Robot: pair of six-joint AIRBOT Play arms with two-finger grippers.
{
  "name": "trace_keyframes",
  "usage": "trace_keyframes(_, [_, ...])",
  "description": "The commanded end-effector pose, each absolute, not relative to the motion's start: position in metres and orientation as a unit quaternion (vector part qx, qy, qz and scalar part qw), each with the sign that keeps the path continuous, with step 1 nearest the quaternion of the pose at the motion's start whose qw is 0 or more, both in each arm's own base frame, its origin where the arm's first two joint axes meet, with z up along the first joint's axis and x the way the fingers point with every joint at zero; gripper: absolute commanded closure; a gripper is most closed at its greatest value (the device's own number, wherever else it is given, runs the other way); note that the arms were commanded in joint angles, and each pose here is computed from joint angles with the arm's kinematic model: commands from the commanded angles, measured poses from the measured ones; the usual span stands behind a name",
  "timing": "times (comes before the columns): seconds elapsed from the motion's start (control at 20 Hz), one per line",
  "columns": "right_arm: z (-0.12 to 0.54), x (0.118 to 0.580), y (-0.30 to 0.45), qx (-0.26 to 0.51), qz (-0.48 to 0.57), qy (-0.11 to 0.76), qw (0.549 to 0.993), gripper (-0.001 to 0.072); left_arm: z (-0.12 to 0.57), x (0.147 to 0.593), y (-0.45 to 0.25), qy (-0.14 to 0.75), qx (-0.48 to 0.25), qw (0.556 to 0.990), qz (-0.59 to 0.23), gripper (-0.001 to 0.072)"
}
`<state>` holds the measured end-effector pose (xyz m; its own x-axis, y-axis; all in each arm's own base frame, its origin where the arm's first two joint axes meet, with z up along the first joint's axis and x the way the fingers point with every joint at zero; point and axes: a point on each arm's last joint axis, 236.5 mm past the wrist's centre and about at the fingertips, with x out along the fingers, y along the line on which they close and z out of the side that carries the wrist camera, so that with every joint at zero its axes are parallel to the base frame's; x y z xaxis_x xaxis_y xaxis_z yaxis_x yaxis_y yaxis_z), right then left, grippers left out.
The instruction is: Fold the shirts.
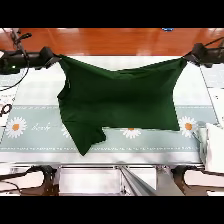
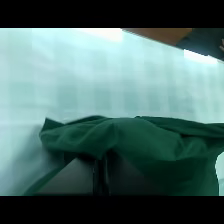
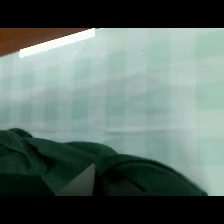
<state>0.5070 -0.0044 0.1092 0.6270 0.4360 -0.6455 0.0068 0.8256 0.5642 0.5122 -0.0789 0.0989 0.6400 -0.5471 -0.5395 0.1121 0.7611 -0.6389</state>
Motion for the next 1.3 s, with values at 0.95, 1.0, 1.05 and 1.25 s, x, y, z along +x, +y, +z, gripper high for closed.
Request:
trace_keyframes(0.95, [-0.031,0.304,-0.051,0.438,-0.013,0.483,0.758,0.0299,-0.085,0.262,-0.038,0.546,-0.504,0.669,-0.015,0.0200])
trace_keyframes(1.0, [-0.031,0.302,-0.049,0.435,-0.006,0.487,0.757,0.0300,-0.088,0.262,-0.040,0.551,-0.501,0.667,-0.018,0.0201])
trace_keyframes(1.05, [-0.031,0.301,-0.047,0.433,-0.001,0.489,0.757,0.0299,-0.094,0.263,-0.041,0.557,-0.498,0.665,-0.015,0.0201])
trace_keyframes(1.25, [-0.031,0.301,-0.046,0.432,0.001,0.490,0.757,0.0300,-0.106,0.275,-0.050,0.554,-0.494,0.670,-0.005,0.0201])
